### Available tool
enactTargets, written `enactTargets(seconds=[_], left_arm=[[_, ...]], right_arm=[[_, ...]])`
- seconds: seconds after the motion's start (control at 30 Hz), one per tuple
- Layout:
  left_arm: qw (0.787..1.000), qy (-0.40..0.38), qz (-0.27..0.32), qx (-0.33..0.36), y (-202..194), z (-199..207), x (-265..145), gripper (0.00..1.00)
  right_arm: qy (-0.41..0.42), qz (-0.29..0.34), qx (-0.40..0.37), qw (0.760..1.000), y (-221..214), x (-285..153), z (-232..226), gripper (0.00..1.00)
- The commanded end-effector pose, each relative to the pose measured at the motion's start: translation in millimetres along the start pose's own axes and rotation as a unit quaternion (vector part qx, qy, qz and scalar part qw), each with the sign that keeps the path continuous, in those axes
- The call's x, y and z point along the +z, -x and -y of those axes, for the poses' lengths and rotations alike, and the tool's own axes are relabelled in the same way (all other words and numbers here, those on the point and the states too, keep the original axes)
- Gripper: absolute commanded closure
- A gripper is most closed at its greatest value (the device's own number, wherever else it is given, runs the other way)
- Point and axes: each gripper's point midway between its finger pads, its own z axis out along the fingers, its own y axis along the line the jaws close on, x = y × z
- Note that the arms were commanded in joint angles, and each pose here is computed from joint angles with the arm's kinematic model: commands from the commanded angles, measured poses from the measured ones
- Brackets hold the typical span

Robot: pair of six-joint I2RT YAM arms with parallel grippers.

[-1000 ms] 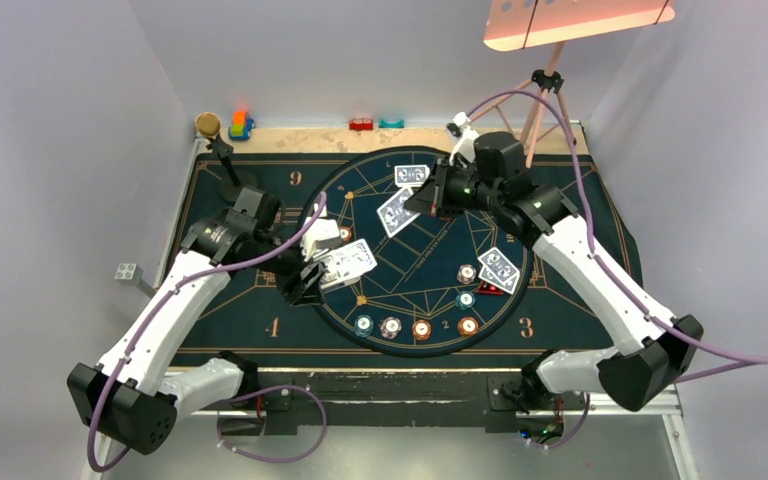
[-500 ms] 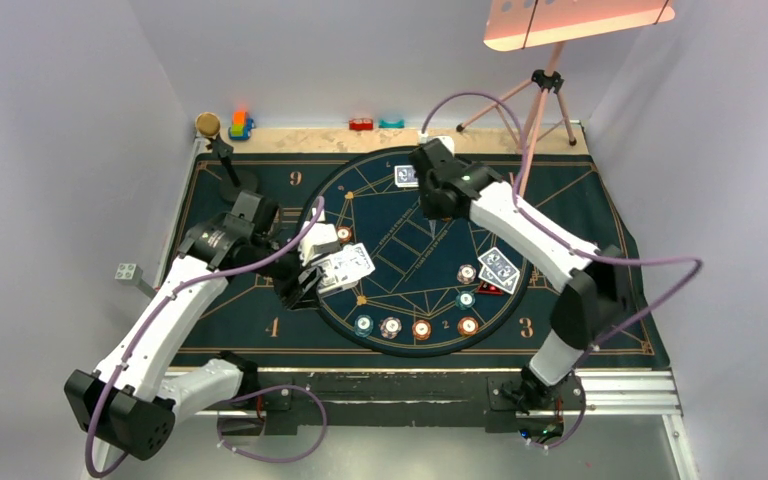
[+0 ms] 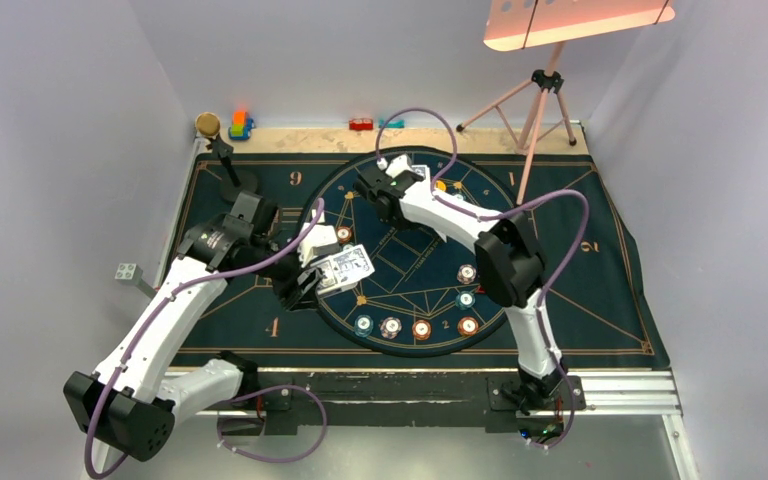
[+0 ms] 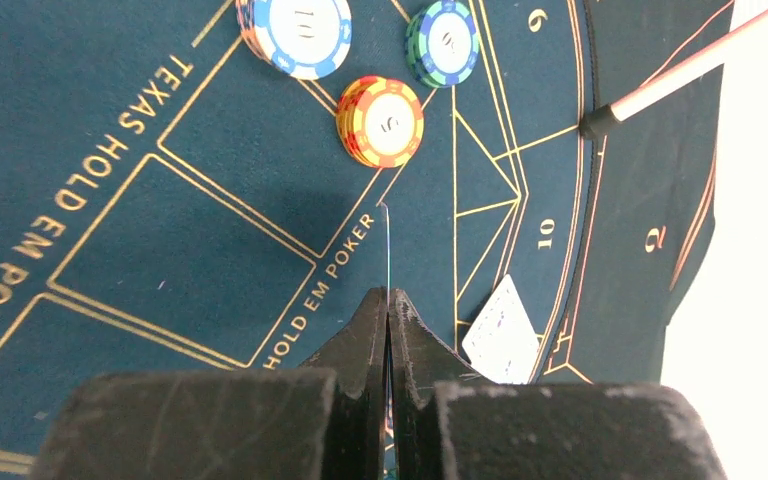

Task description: Distribute texas hold em gaming equipment

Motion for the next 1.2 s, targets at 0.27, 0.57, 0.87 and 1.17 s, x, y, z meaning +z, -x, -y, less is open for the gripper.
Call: enactTargets(seconds=[0.27,0.57,0.87,1.17], left_arm=[[1.000,-0.004,0.016,0.019,9,1,-4,0.91],[1.000,-0.001,0.014,0.016,8,-1,-3,0.91],[1.000,0.001,0.012,0.016,7,-3,-2,0.90],[1.000,0.004,0.009,0.017,5,-3,-2,0.90]], right_arm=[[-0.004,0.017,-0.012,1.000,19,24,-34,1.00],[0.049,0.024,-0.008,0.998,35,34,-70,1.00],[0.117,0.009,0.009,0.993,33,27,-97,0.75],[0.195,0.031,0.056,0.979,58,-9,-97,0.61]])
